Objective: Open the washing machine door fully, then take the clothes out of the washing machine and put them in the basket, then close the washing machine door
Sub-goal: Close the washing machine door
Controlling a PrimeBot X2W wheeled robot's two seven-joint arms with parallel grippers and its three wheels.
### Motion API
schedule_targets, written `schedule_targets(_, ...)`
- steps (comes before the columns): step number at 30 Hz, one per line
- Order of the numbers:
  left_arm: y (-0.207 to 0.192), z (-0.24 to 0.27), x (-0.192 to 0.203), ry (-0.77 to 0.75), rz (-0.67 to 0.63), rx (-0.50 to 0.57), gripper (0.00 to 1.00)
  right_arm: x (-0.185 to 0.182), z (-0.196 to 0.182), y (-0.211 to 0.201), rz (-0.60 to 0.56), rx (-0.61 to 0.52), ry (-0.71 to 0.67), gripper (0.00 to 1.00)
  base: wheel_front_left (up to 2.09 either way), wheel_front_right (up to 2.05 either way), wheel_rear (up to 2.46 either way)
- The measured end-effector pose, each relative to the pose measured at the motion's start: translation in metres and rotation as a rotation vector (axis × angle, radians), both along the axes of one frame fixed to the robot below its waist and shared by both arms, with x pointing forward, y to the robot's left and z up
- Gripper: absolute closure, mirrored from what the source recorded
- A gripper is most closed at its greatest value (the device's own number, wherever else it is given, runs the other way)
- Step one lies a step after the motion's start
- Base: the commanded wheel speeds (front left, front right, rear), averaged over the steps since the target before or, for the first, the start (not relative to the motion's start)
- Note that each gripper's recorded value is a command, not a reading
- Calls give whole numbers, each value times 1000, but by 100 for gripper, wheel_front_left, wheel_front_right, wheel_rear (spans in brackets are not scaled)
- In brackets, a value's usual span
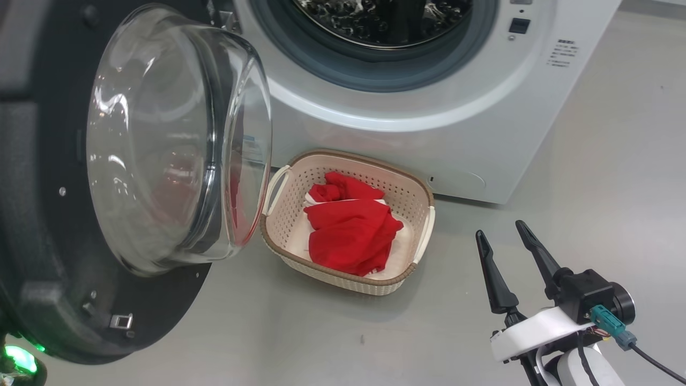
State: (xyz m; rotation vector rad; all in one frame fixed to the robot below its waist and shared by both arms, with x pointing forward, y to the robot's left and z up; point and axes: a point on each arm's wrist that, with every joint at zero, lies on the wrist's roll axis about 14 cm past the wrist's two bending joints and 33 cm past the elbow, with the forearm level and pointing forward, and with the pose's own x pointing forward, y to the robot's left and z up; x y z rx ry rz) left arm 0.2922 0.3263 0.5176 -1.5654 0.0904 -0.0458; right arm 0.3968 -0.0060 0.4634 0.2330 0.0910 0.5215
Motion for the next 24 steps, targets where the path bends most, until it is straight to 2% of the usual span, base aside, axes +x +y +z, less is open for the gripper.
schedule_targets(24, -108, 15, 42, -115, -329, -98, 100, -4, 2, -53, -167, -3, 3, 0, 0, 0, 0)
